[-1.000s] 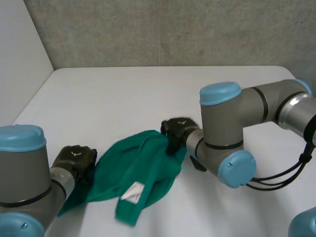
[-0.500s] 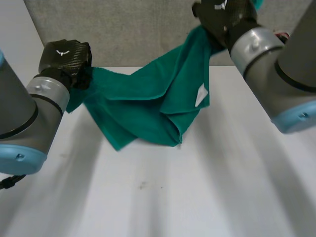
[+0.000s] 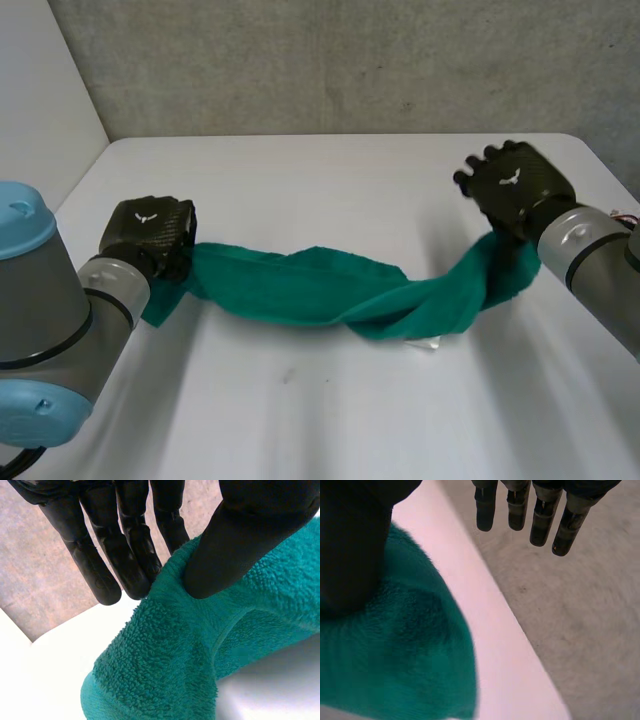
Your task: Fold the towel.
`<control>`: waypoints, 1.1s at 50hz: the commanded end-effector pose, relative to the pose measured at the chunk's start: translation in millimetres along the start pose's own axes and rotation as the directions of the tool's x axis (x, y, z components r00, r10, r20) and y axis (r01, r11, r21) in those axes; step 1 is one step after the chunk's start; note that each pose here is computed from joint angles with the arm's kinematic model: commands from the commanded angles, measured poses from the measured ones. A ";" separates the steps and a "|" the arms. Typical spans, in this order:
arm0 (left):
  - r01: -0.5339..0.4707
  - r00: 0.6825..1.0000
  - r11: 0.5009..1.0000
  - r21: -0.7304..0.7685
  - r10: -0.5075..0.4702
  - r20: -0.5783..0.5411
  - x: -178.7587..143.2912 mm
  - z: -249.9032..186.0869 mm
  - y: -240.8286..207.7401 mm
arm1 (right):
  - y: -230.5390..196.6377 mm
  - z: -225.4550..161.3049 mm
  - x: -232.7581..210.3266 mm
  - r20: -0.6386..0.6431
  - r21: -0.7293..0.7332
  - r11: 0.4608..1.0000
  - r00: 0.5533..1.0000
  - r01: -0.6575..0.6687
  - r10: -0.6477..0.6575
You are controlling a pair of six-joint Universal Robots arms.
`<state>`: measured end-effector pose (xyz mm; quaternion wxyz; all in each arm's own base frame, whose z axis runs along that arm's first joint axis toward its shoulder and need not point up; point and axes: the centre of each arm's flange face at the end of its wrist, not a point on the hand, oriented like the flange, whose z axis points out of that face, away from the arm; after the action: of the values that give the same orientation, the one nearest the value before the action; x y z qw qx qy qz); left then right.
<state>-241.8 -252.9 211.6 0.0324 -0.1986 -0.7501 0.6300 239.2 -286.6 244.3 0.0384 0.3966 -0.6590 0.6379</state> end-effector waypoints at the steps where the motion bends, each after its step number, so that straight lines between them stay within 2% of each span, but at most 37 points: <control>1: 0.007 1.000 0.998 0.070 -0.006 -0.002 0.1 -5.9 -21.2 | -0.1 -1.9 0.7 -0.007 -0.027 0.896 0.896 -0.444 0.444; 2: 0.006 1.000 0.997 0.081 -0.005 -0.003 0.4 -6.9 -24.2 | 5.6 -5.9 -4.0 -0.001 -0.094 0.856 0.860 -0.508 0.510; 9: 0.008 1.000 0.990 0.142 -0.009 0.007 -2.4 -6.6 -44.5 | 25.4 -12.1 -9.9 -0.011 -0.289 0.783 0.820 -0.551 0.573; 13: 0.009 1.000 0.988 0.152 -0.011 0.011 -4.0 -5.7 -48.7 | 29.2 -9.2 5.0 -0.045 -0.297 0.750 0.794 -0.591 0.607; 23: 0.024 1.000 0.969 0.246 -0.028 0.013 -7.1 -22.9 -76.8 | 38.3 3.3 2.7 -0.033 -0.317 0.729 0.775 -0.606 0.631; 28: 0.038 0.999 0.941 0.337 -0.032 -0.024 0.4 -40.0 -104.3 | 58.4 32.7 -10.3 -0.024 -0.369 0.709 0.768 -0.602 0.640; 36: 0.056 0.998 0.899 0.435 -0.033 -0.061 8.4 -59.3 -135.5 | 50.5 67.7 -44.8 0.066 -0.358 0.708 0.739 -0.609 0.670; 39: 0.058 0.998 0.890 0.451 -0.033 -0.061 7.7 -61.5 -141.0 | 49.5 83.1 -60.6 0.148 -0.361 0.704 0.708 -0.611 0.691; 44: 0.059 0.998 0.878 0.474 -0.035 -0.059 6.3 -62.5 -148.6 | 40.7 92.0 -85.2 0.267 -0.412 0.677 0.629 -0.610 0.730; 47: 0.061 0.998 0.868 0.493 -0.038 -0.056 4.8 -61.5 -154.8 | 44.1 95.0 -96.8 0.281 -0.452 0.663 0.610 -0.597 0.741; 51: 0.058 0.998 0.854 0.518 -0.042 -0.043 1.5 -57.1 -165.1 | 40.2 103.0 -98.7 0.283 -0.451 0.669 0.616 -0.590 0.735; 55: 0.055 0.998 0.843 0.535 -0.045 -0.032 0.7 -42.7 -174.5 | 16.4 116.2 -71.2 0.241 -0.316 0.712 0.673 -0.627 0.700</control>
<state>-268.4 -217.4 376.2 0.1132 -0.1756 -0.5628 0.7998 327.6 -333.6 140.0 -0.2936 0.2412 -0.8390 0.3895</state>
